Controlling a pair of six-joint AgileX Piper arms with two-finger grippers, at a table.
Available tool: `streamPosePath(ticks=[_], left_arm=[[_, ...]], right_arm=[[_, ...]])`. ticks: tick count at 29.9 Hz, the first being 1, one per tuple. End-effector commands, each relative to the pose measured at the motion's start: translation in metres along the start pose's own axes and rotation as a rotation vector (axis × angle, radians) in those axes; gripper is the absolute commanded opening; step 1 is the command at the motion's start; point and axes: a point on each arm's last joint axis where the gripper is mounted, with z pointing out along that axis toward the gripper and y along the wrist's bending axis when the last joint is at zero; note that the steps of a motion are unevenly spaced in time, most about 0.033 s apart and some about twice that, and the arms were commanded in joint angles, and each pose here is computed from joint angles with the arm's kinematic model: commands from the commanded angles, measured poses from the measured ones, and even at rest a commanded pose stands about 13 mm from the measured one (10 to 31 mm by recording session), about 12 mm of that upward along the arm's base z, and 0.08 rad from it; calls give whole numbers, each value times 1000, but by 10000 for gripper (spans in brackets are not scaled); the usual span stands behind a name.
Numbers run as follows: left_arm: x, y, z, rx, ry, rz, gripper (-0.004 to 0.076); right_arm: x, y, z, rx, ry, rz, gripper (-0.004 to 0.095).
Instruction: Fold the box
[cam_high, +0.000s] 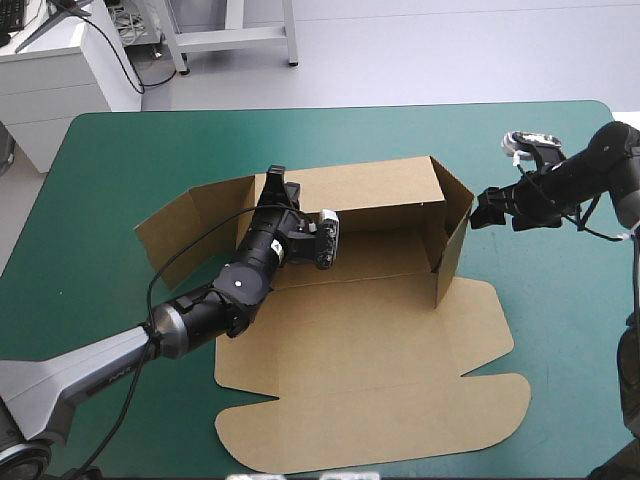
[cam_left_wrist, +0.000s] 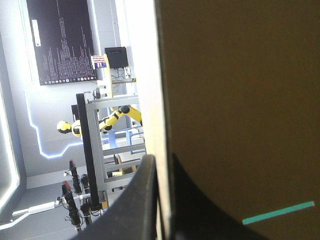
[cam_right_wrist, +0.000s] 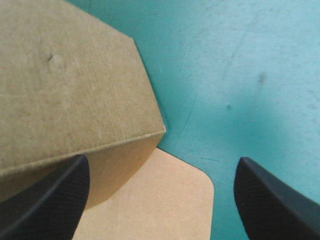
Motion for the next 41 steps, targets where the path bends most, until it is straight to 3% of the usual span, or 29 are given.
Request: streamPosePath(ticks=[1,6,13,22,32,36,41], left_arm=[[0,8,-6,-13,-15,-33,-8],[0,8,-6,-13,-15,-33,-8],[0,8,-6,-13,-15,-33,-8],[0,8,-6,-13,-15,-33,-8],[0,8,-6,-13,-15,-33,-8],[0,8,-6,-13,-15,-33,-8],[0,8,-6,-13,-15,-33,-8]], right_arm=[[5,18,-15,-109,-81,-82,725],[6,23,-1,-202,-135,-164,725],[10,50,17,-253,-101,-320,725],[0,93,33,-48,-228,-424,724],[30,112,45,58,-431,-385,722],[48,110,50,98,-529,-358,661],[58,101,56,139,-575,-337,503]])
